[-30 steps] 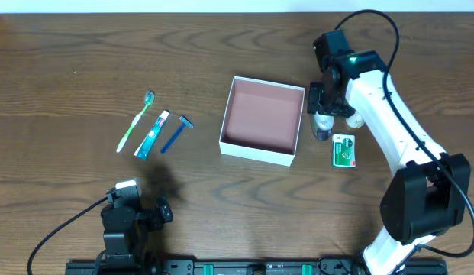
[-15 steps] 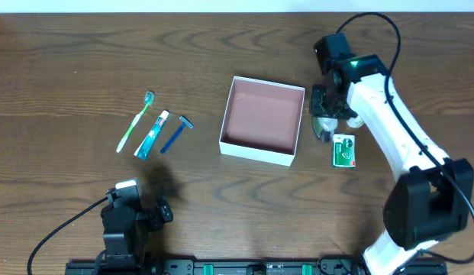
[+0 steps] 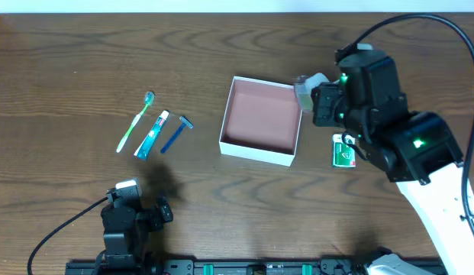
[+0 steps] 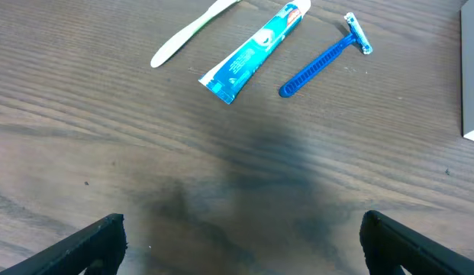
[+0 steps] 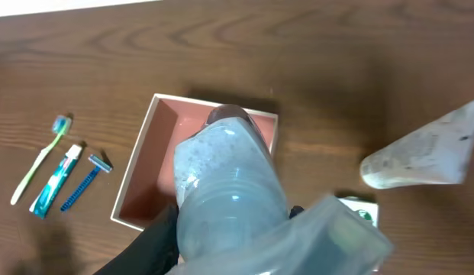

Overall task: Pack container
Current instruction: 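Lift the bottle into the box and release it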

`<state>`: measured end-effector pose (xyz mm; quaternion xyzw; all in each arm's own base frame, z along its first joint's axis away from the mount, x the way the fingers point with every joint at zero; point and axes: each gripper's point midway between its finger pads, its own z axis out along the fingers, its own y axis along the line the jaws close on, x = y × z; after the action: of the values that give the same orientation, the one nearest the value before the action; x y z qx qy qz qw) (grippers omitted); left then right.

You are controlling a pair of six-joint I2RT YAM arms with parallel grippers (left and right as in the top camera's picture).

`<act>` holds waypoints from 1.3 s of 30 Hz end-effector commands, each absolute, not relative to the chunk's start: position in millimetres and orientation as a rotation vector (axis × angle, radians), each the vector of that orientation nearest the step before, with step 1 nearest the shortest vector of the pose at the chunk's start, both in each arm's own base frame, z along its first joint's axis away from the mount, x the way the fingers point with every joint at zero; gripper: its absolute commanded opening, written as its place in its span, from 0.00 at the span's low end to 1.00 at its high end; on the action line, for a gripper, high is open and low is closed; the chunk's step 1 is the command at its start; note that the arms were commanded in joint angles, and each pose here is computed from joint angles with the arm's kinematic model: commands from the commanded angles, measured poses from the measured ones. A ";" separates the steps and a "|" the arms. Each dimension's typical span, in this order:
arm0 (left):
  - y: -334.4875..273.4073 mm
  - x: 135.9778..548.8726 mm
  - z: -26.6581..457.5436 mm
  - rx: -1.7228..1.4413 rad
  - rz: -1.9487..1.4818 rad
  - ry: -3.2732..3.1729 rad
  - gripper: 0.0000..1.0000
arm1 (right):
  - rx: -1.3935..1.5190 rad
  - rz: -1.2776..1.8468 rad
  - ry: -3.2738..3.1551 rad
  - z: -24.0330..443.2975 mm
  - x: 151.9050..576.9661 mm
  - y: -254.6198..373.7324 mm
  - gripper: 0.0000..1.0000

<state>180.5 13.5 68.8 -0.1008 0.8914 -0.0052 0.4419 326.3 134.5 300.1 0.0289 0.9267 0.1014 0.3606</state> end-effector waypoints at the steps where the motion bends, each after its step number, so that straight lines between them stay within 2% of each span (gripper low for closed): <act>1: 13.0 178.2 61.1 -0.234 -0.004 2.235 0.98 | 0.146 0.239 2.456 265.9 345.6 147.0 0.18; 10: 12.9 178.3 61.2 -0.233 -0.005 2.235 0.98 | 0.134 0.184 2.607 178.9 388.6 175.8 0.18; 17: 12.9 178.3 61.1 -0.233 -0.005 2.235 0.98 | 0.141 0.116 2.656 147.6 397.7 174.7 0.20; 18: 12.9 178.3 61.2 -0.233 -0.005 2.235 0.98 | 0.142 0.108 2.661 144.8 398.0 174.1 0.27; 20: 12.9 178.3 61.1 -0.233 -0.005 2.235 0.98 | 0.139 0.108 2.664 144.4 397.6 174.3 0.71; 21: 12.9 178.3 61.2 -0.233 -0.005 2.235 0.98 | 0.126 0.119 2.664 146.0 396.7 175.9 0.78; 25: 12.9 178.3 61.2 -0.233 -0.005 2.235 0.98 | 0.096 0.151 2.630 170.4 390.9 174.9 0.85; 30: 12.9 178.3 61.2 -0.233 -0.005 2.235 0.98 | 0.092 0.172 2.563 222.5 363.4 155.3 0.92; 34: 12.9 178.3 61.2 -0.233 -0.005 2.235 0.98 | 0.168 0.085 2.521 252.2 341.4 113.3 0.98; 39: 13.0 178.3 61.2 -0.234 -0.004 2.234 0.98 | 0.348 -0.087 2.549 249.9 331.3 46.4 0.99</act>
<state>180.5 13.5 68.8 -0.1010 0.8914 -0.0053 0.4418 325.4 81.7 258.4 0.0992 0.9515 0.0182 0.2905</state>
